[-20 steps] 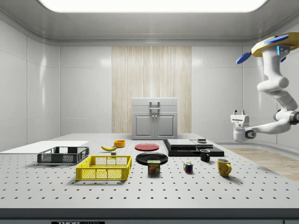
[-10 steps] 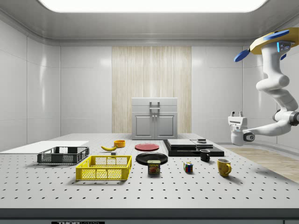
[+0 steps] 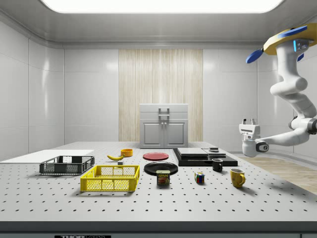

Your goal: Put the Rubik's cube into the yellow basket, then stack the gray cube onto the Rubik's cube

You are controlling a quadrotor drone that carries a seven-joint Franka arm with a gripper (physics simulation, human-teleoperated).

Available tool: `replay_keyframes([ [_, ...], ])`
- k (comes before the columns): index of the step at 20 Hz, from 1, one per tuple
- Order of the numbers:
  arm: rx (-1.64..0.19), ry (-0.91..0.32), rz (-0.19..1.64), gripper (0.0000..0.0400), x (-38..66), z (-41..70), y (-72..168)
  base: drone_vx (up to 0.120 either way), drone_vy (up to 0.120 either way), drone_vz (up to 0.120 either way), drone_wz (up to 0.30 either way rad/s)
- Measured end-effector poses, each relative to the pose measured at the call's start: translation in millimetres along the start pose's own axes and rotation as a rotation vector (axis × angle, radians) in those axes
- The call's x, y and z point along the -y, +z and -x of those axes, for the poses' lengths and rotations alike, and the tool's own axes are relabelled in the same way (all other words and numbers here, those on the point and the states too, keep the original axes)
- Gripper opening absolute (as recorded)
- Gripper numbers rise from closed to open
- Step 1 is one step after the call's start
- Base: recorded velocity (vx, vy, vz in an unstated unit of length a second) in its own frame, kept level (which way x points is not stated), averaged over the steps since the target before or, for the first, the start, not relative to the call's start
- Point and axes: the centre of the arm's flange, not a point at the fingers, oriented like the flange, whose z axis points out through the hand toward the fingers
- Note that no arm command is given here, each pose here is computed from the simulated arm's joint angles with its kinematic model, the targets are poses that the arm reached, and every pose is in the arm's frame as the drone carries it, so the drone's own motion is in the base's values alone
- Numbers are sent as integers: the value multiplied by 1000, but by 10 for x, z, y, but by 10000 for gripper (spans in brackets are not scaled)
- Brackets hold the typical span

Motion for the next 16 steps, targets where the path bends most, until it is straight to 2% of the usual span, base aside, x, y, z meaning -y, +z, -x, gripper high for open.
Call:
replay_keyframes([
  [6, -5, 0, -2, 400, -2, 5, -1, 120, 120, 0, 0],
  [16, -20, 0, 3, 400, 3, 20, -1, 120, 4, 0, 0],
])
